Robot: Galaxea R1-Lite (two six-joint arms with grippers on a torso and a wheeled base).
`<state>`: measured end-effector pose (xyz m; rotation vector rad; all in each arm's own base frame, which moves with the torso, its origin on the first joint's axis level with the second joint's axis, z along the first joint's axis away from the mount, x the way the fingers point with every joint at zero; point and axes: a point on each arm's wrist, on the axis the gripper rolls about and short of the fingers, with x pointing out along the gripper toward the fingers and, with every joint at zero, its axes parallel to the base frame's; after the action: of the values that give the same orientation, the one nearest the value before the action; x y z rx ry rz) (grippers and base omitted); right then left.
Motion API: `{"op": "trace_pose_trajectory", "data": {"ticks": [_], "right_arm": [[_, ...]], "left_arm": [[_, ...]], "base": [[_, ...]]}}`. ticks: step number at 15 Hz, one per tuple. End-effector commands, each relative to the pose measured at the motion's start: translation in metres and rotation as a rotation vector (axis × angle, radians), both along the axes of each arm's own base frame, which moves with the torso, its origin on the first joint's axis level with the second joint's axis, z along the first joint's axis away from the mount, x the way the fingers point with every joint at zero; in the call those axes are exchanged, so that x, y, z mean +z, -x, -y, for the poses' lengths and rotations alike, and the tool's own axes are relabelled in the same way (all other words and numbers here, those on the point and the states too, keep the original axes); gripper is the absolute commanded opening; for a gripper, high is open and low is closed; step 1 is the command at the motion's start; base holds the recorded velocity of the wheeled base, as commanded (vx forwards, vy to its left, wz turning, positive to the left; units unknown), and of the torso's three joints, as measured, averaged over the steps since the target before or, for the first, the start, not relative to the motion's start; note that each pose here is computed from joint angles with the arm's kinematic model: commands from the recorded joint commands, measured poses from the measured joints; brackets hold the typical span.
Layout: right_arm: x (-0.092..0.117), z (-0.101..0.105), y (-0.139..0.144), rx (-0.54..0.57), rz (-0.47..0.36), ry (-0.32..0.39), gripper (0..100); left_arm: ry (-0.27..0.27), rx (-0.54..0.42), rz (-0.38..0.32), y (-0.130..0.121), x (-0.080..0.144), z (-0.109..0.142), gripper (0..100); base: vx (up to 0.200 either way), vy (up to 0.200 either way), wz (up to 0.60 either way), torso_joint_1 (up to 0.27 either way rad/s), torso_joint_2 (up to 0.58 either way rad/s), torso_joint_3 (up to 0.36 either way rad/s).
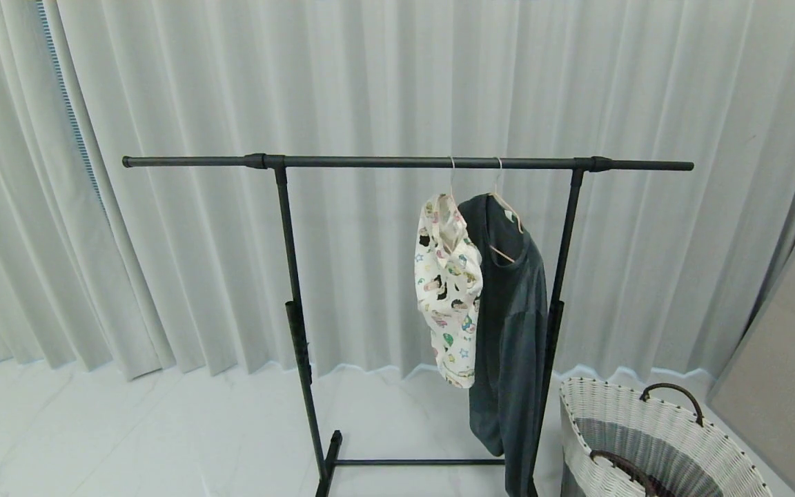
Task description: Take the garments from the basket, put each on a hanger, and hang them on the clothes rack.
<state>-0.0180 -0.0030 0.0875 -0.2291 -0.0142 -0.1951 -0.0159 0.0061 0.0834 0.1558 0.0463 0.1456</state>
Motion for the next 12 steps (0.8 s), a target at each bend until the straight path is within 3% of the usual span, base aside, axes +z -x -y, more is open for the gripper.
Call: {"op": "trace_pose_trajectory", "data": {"ticks": [1,2,3,6,7,12], "right_arm": [[-0.0004,-0.0001,0.0002,0.005,0.002,0.0,100],[-0.001,0.0,0.0021,0.038,0.023,0.002,100],[-0.0016,0.0003,0.0045,0.066,0.053,-0.002,100],[-0.0021,0.0003,0.0053,0.057,0.066,-0.045,100],[-0.0023,0.0002,0.0053,0.06,0.066,-0.05,100],[-0.0024,-0.0002,0.0052,0.078,0.063,-0.044,100]], "left_arm": [[0.113,-0.121,0.003,-0.0008,-0.0006,0.0029,100],[0.167,-0.151,0.002,-0.0008,-0.0009,0.0036,100],[0.184,-0.161,0.001,-0.0008,-0.0011,0.0038,100],[0.18,-0.101,-0.027,-0.0005,-0.0044,0.0037,100],[0.151,-0.051,-0.029,-0.0003,-0.0049,0.0055,100],[0.159,-0.043,-0.009,0.0014,-0.0055,0.0058,100]], "base": [[0.0,0.0,0.0,0.0,0.0,0.0],[0.0,0.0,0.0,0.0,0.0,0.0],[0.0,0.0,0.0,0.0,0.0,0.0],[0.0,0.0,0.0,0.0,0.0,0.0],[0.0,0.0,0.0,0.0,0.0,0.0],[0.0,0.0,0.0,0.0,0.0,0.0]]}}
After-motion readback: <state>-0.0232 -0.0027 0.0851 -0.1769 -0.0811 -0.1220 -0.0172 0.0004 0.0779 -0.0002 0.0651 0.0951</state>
